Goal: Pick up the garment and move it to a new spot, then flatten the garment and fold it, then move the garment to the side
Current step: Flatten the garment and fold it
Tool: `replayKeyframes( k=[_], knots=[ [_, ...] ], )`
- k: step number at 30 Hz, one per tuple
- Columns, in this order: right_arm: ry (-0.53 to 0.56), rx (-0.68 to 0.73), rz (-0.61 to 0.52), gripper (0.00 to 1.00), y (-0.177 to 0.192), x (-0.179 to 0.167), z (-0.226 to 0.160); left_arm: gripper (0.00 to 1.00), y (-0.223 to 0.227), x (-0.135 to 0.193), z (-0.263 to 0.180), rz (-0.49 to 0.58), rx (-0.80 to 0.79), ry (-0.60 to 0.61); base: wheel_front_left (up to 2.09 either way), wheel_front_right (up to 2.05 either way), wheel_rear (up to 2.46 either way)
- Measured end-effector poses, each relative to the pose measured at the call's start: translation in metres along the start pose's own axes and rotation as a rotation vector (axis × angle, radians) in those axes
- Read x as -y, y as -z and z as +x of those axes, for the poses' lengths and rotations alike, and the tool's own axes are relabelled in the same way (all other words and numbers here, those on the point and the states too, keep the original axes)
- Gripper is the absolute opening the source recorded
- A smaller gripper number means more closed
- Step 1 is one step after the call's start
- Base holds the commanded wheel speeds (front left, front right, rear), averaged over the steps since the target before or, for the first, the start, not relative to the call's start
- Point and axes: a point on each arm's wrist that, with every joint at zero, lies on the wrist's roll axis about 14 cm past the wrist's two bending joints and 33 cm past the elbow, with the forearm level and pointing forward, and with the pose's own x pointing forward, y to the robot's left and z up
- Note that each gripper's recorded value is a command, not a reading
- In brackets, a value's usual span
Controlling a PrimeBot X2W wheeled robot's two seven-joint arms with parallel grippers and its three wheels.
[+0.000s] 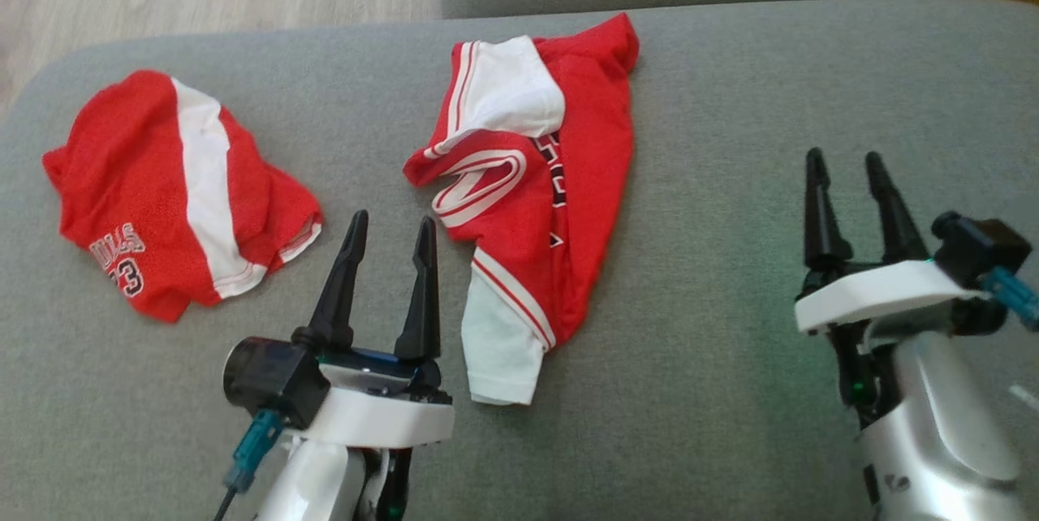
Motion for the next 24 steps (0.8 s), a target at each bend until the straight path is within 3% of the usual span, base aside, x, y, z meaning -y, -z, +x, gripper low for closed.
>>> replayKeyframes(
  k=[6,13,24],
  knots=[
    [-0.021,-0.082,-0.067,1.0,0.013,-0.006,0.02,1.0,0.007,-0.01,-0.001,0.003,-0.02,-0.026,0.0,0.0,0.0],
    [-0.095,-0.188,-0.077,1.0,0.027,-0.038,0.083,1.0,0.011,-0.028,0.002,0.009,-0.034,-0.071,0.0,0.0,0.0],
    [-0.121,-0.464,-0.118,1.0,0.106,-0.06,0.142,1.0,0.023,-0.064,-0.008,0.012,-0.082,-0.194,0.0,0.0,0.0]
  ],
)
